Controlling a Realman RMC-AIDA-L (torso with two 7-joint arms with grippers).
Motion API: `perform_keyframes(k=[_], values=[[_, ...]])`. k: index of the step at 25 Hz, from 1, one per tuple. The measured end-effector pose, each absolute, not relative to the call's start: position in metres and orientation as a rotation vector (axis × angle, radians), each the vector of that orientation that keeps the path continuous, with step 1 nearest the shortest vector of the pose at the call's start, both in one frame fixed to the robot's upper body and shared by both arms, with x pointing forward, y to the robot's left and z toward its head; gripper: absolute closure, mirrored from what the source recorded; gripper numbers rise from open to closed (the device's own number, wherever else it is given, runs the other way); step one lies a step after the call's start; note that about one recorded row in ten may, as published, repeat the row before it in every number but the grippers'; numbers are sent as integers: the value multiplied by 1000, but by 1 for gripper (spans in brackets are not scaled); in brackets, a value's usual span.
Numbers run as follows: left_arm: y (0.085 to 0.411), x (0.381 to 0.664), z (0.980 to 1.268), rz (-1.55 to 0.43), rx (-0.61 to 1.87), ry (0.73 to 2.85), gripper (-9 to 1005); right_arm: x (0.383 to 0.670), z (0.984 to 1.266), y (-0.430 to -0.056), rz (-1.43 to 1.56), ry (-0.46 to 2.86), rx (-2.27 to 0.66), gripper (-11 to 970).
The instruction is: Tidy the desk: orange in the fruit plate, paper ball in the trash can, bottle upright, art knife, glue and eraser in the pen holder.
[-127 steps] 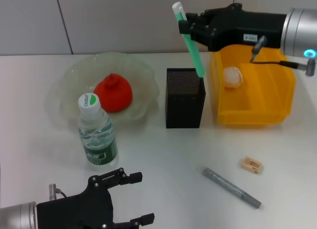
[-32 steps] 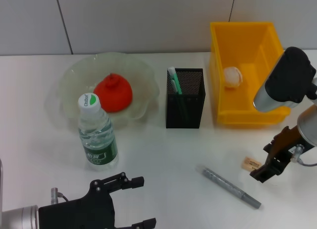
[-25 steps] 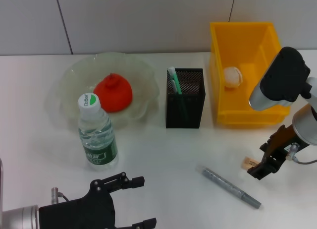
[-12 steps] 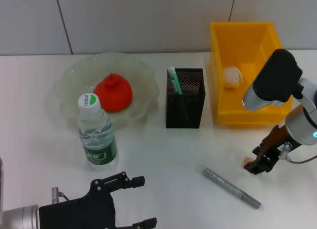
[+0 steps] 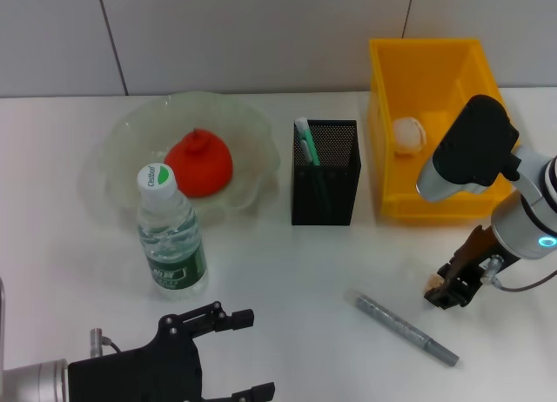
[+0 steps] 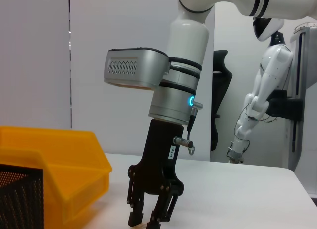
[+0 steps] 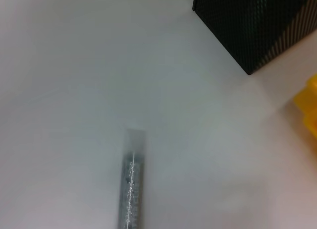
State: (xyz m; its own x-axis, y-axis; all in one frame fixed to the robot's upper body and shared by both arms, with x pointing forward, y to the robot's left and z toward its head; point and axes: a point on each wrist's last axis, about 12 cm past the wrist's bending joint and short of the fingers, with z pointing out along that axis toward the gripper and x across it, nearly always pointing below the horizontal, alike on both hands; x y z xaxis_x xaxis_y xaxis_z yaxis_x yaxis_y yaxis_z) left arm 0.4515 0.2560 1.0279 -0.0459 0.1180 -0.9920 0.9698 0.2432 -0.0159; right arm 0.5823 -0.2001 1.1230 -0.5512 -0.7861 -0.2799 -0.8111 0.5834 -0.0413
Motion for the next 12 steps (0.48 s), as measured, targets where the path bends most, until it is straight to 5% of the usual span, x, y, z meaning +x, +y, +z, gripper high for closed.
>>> perform_keyframes(k=[12], values=[[256,451,1028,-988,1097,1427,188,581,1127,-198,206,2541,-1300,680]])
